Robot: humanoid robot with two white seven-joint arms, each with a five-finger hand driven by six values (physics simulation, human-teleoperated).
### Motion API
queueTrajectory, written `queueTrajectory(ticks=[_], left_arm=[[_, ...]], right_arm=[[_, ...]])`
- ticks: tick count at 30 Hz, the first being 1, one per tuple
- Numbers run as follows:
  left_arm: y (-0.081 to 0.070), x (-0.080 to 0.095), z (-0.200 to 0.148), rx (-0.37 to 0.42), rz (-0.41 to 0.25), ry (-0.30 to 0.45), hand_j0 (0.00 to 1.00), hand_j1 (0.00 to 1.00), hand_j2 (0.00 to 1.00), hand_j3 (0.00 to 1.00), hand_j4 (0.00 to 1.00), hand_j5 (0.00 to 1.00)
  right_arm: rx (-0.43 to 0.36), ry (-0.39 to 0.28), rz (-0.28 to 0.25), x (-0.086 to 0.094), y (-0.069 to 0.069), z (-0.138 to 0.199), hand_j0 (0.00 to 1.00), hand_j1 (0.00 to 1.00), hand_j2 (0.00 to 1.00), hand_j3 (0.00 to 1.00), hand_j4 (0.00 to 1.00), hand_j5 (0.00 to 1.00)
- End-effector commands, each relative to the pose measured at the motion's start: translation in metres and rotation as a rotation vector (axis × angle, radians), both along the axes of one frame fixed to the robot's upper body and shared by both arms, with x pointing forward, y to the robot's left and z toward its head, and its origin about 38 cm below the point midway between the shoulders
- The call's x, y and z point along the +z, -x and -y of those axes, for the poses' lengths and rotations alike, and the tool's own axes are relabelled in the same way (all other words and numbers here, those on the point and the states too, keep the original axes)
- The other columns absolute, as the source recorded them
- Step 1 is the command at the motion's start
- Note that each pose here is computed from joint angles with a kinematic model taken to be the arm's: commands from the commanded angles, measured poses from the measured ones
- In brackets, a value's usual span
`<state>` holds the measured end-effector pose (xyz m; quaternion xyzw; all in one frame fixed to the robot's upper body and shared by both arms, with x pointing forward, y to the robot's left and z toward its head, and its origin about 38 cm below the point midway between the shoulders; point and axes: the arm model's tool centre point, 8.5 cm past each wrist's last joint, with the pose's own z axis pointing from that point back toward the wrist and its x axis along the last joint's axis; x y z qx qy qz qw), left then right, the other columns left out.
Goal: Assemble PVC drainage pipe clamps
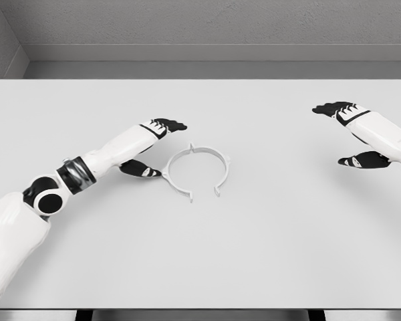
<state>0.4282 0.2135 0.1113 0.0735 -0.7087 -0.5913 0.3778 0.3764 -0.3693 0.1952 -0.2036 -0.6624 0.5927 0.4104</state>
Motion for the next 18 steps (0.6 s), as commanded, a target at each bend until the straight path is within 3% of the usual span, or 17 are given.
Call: queueTrajectory(ticks=[1, 18], left_arm=[[0.0, 0.0, 0.003, -0.002, -0.002, 0.014, 1.0, 1.0, 1.0, 1.0, 1.0, 1.0], [-0.001, 0.002, 0.001, 0.004, 0.0, 0.018, 1.0, 1.0, 1.0, 1.0, 1.0, 1.0]], right_arm=[[0.0, -0.008, 0.0, 0.001, 0.0, 0.0, 1.0, 1.0, 1.0, 1.0, 1.0, 1.0], [0.0, -0.007, -0.001, 0.001, 0.0, 0.0, 1.0, 1.0, 1.0, 1.0, 1.0, 1.0]])
